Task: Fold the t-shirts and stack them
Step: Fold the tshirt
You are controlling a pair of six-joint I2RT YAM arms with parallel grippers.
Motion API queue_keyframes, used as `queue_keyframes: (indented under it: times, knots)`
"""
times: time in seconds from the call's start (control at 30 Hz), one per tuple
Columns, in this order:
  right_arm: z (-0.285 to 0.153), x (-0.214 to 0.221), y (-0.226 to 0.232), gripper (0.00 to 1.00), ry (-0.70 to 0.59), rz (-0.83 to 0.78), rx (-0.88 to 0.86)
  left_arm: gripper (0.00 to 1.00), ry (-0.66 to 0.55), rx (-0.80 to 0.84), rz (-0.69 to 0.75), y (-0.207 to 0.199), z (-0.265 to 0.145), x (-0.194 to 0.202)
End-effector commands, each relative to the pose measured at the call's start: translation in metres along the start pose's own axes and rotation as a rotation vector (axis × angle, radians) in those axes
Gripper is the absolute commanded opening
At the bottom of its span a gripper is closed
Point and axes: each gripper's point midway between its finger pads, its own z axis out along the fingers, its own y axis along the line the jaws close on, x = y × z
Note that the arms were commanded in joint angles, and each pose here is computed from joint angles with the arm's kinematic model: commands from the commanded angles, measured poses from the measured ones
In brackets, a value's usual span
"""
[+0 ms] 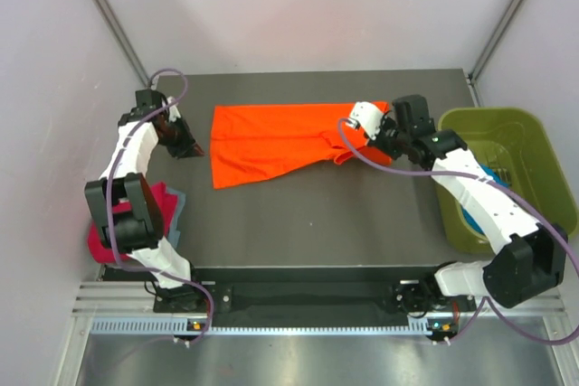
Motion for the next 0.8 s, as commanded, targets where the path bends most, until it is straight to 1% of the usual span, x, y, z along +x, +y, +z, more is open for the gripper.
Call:
queue_keyframes:
  times: [0.0,0.13,0.2,0.23,0.3,0.33,0.37,0.4,0.43,0.5,0.63,0.77]
  knots:
    - [-0.015,-0.028,-0.039,0.0,-0.093,0.02,0.108,0.0,-0.08,0.034,0.02,-0.016,-0.016,-0.028]
    - [0.005,-0.028,-0.051,0.0,-0.079,0.003,0.11,0.0,-0.109,0.022,0.046,-0.018,-0.017,-0.051]
    - [0.009,-0.034,-0.056,0.0,-0.086,0.002,0.107,0.0,-0.104,-0.004,0.05,-0.014,-0.019,-0.051]
    - [0.013,-0.032,-0.055,0.0,-0.078,0.005,0.095,0.11,-0.084,-0.018,0.043,-0.011,-0.02,-0.044]
    - [0.017,-0.033,-0.053,0.0,-0.082,0.006,0.076,0.35,-0.016,-0.028,-0.005,-0.002,-0.014,-0.016]
    - [0.019,-0.032,-0.051,0.0,-0.078,0.005,0.067,0.36,0.019,-0.026,-0.028,0.001,-0.009,-0.002]
    - [0.021,-0.031,-0.05,0.0,-0.077,0.005,0.062,0.37,0.088,-0.035,-0.083,0.011,0.002,0.025]
    - [0.021,-0.031,-0.049,0.0,-0.076,0.009,0.058,0.38,0.115,-0.036,-0.106,0.014,0.006,0.037]
    - [0.024,-0.029,-0.047,0.0,-0.069,0.011,0.05,0.39,0.172,-0.04,-0.14,0.022,0.015,0.059]
    - [0.025,-0.028,-0.045,0.0,-0.066,0.02,0.042,0.4,0.2,-0.045,-0.17,0.027,0.023,0.071]
    - [0.026,-0.027,-0.043,0.0,-0.062,0.03,0.035,0.38,0.24,-0.073,-0.186,0.037,0.037,0.079]
    - [0.027,-0.026,-0.043,0.0,-0.058,0.035,0.035,0.36,0.225,-0.074,-0.17,0.037,0.048,0.059]
